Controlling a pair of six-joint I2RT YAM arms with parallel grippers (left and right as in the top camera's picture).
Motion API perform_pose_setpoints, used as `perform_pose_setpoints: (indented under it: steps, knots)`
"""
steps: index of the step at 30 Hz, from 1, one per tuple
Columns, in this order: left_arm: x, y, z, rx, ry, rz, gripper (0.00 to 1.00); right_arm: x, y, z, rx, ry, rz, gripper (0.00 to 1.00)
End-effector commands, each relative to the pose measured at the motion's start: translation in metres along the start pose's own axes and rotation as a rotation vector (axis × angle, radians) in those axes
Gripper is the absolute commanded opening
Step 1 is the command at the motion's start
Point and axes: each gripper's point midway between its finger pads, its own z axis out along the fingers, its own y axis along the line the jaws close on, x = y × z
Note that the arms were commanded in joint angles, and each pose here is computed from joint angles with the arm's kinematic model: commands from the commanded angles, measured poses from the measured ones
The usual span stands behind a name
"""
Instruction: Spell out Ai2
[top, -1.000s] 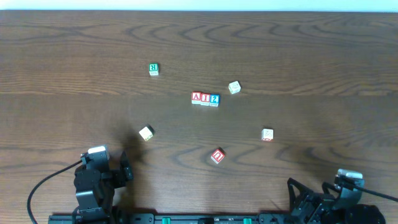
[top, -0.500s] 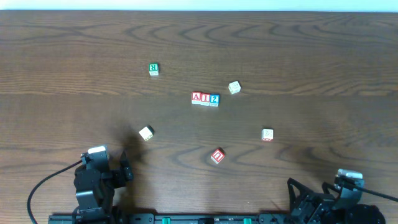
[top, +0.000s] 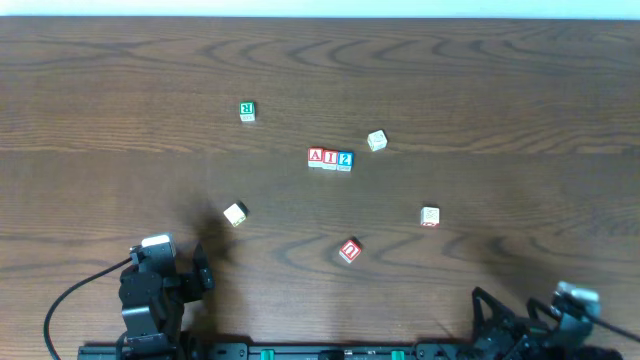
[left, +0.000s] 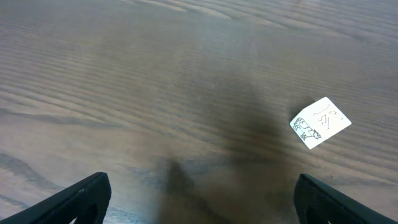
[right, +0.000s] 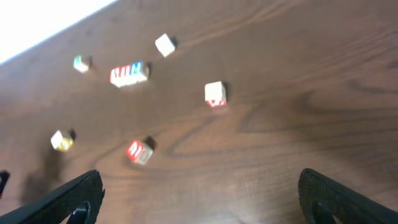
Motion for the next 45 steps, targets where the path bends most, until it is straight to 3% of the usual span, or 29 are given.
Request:
perform_pose_setpoints:
  steps: [1,8,15,19,27,36,45]
  knots:
    - [0.004,0.0,0.002,-0.001,0.008,0.004,0.96,-0.002,-0.005,-0.008,0.006,-0.068,0.043,0.99]
    - [0.004,0.0,0.002,-0.001,0.008,0.004,0.95,-0.028,-0.003,-0.014,0.021,-0.216,0.091,0.99]
    - [0.004,0.0,0.002,-0.001,0.008,0.004,0.95,-0.05,0.001,0.011,0.052,-0.323,-0.128,0.99]
    - [0.004,0.0,0.002,-0.001,0.008,0.004,0.95,-0.036,-0.007,0.046,0.086,-0.262,-0.223,0.99]
    - [0.004,0.0,0.002,-0.001,0.008,0.004,0.95,0.016,-0.038,0.115,0.151,-0.094,-0.238,0.99]
    - [0.004,0.0,0.002,-0.001,0.008,0.004,0.95,0.057,-0.061,0.151,0.189,0.017,-0.244,0.99]
    - [0.004,0.0,0.002,-0.001,0.008,0.004,0.95,0.055,-0.056,0.155,0.162,0.002,-0.253,0.99]
